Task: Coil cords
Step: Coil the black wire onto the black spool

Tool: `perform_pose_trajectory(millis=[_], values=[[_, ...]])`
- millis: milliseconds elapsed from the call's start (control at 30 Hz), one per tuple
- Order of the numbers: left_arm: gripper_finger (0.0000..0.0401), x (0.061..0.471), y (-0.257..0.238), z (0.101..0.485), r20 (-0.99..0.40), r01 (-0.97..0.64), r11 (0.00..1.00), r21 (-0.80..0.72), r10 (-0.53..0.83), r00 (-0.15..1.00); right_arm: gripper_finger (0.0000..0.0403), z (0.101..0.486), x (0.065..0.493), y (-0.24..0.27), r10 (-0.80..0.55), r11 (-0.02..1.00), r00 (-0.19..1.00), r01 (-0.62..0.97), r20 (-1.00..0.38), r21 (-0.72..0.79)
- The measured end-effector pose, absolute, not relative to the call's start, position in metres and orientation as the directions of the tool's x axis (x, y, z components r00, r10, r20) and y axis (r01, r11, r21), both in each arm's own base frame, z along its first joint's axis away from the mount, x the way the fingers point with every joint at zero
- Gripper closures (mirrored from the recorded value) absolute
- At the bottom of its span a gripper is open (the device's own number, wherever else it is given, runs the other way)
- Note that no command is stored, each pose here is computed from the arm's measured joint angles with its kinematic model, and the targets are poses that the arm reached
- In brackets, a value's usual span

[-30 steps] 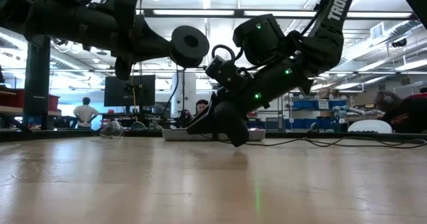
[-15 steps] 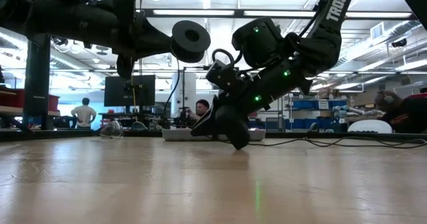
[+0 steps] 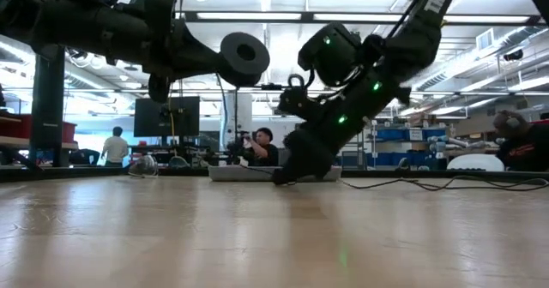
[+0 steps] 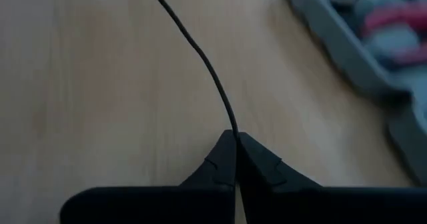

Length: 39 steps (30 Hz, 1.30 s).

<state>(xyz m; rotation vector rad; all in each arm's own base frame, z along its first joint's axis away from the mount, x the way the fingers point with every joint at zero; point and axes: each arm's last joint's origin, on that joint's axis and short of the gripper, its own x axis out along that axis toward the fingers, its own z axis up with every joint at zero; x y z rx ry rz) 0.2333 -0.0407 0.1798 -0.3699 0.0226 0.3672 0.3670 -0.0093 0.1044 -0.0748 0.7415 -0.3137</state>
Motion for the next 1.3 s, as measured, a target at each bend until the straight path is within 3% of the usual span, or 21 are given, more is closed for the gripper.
perform_pose_trajectory(millis=[233, 500, 1067, 1300], values=[[0.0401, 0.233, -0.04, 0.176, -0.121, -0.379, 0.875, -0.303, 0.359, 0.926, 0.0401, 0.139, 0.335, -0.007, -0.303, 0.938, 0.544, 0.313, -0.782, -0.146], [0.0401, 0.231, -0.04, 0.166, -0.209, -0.407, 0.882, -0.237, 0.363, 0.908, 0.0402, 0.191, 0.301, -0.02, -0.324, 0.912, 0.498, 0.392, -0.804, -0.125], [0.0401, 0.247, -0.03, 0.172, -0.451, -0.42, 0.907, -0.045, 0.356, 0.818, 0.0403, 0.247, 0.271, -0.047, -0.347, 0.874, 0.621, 0.486, -0.703, -0.002], [0.0401, 0.255, -0.019, 0.181, -0.505, -0.466, 0.884, 0.03, 0.416, 0.756, 0.0403, 0.26, 0.278, -0.042, -0.29, 0.901, 0.741, 0.424, -0.606, 0.088]])
